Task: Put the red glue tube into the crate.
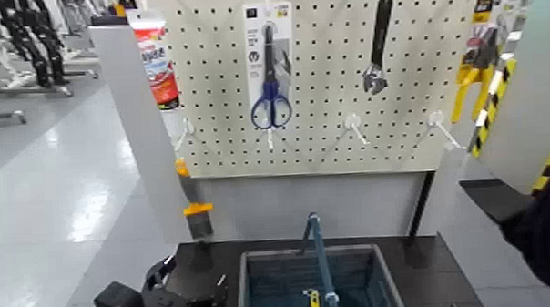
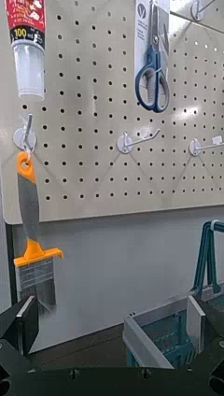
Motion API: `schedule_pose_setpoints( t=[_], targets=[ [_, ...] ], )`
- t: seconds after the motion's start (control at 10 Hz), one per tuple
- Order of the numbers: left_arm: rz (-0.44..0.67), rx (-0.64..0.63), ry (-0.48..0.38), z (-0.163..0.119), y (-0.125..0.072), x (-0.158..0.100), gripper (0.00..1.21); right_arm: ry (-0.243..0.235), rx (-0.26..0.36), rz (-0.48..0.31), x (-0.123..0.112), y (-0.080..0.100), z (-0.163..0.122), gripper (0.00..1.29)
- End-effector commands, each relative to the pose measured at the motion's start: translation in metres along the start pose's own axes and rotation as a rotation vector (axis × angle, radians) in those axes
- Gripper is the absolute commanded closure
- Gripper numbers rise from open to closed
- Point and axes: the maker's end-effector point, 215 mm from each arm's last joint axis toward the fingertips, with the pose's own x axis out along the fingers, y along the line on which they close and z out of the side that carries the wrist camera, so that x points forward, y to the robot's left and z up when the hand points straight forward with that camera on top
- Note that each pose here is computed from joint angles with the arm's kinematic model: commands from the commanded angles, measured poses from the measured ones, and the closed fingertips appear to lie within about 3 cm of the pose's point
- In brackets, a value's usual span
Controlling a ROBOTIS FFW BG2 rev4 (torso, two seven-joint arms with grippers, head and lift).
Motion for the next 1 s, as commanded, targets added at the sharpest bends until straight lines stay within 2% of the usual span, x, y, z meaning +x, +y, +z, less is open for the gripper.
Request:
schedule_pose_setpoints(
  t=[0.1,0.4,1.0],
  targets=[
    [-0.005,-0.004,0.007,0.003,0.001,0.001,0.12,0.001,0.001,0.001,0.0,0.001,-0.001,0.04],
    [-0.012,-0.03,0.03,0.005,0.003,0.004,0.12,0.0,0.001,0.001,0.0,0.001,0.0,0.04],
    [-0.061,-0.029,-0.051,0.087,0.039,0.032,0.12,-0.002,0.003,0.006,0.002,0.003,0.001,0.04]
  ],
)
